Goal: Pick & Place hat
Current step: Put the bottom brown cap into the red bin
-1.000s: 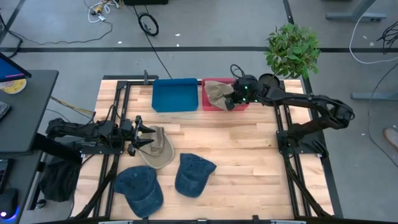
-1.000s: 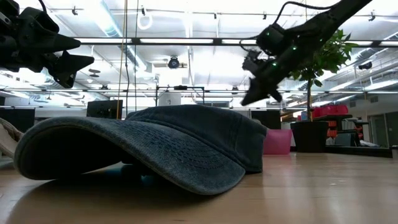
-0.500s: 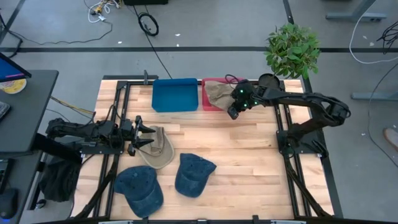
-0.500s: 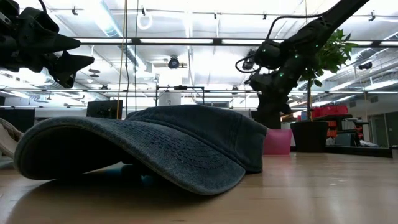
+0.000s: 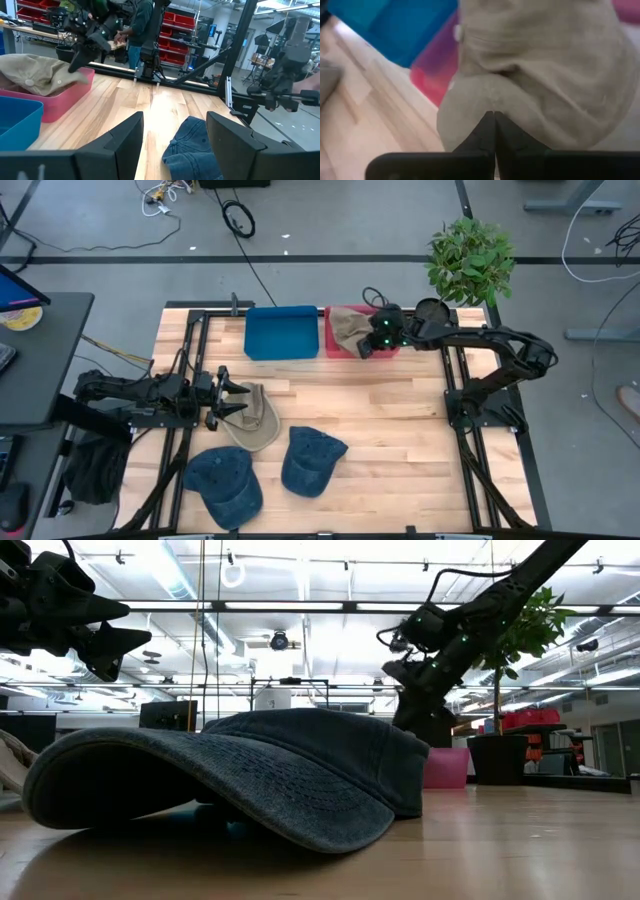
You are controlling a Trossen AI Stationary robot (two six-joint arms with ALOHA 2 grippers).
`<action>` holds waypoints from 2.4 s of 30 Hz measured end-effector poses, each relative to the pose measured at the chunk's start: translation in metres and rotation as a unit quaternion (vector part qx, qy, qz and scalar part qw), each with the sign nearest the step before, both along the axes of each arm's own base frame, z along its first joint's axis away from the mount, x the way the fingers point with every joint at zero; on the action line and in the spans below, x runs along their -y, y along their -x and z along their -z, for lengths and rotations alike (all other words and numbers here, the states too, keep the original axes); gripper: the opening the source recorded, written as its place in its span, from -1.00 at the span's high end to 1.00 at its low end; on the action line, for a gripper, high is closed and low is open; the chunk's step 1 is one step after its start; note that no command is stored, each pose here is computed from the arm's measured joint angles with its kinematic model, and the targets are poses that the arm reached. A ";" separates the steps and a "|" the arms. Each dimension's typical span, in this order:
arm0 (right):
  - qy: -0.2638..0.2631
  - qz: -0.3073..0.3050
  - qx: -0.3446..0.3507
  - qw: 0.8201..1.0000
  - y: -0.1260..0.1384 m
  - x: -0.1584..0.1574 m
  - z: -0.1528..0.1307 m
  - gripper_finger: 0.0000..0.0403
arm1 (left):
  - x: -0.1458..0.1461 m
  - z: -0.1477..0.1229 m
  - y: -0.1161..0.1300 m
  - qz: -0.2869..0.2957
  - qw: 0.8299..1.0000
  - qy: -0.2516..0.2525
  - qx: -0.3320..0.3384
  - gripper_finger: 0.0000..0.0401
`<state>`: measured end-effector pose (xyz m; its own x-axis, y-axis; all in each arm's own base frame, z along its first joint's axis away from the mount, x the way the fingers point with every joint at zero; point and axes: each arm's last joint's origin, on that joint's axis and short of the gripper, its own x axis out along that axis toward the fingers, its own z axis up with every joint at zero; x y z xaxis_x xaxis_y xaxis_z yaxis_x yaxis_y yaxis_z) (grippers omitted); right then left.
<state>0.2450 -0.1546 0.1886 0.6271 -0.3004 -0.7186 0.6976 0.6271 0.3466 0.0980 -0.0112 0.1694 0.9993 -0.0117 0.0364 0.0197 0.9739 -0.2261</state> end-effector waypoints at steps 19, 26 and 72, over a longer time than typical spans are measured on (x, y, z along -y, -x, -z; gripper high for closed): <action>-0.088 -0.103 0.018 0.991 0.009 -0.013 -0.007 1.00 | 0.000 0.000 0.000 0.000 1.000 0.000 0.000 -0.10; -0.058 -0.124 -0.058 0.989 0.013 -0.023 0.001 1.00 | 0.000 0.000 0.000 0.000 1.000 0.000 0.000 -0.10; -0.013 -0.049 0.036 0.998 0.024 -0.014 -0.036 1.00 | 0.000 0.000 0.000 0.000 1.000 0.000 0.000 -0.10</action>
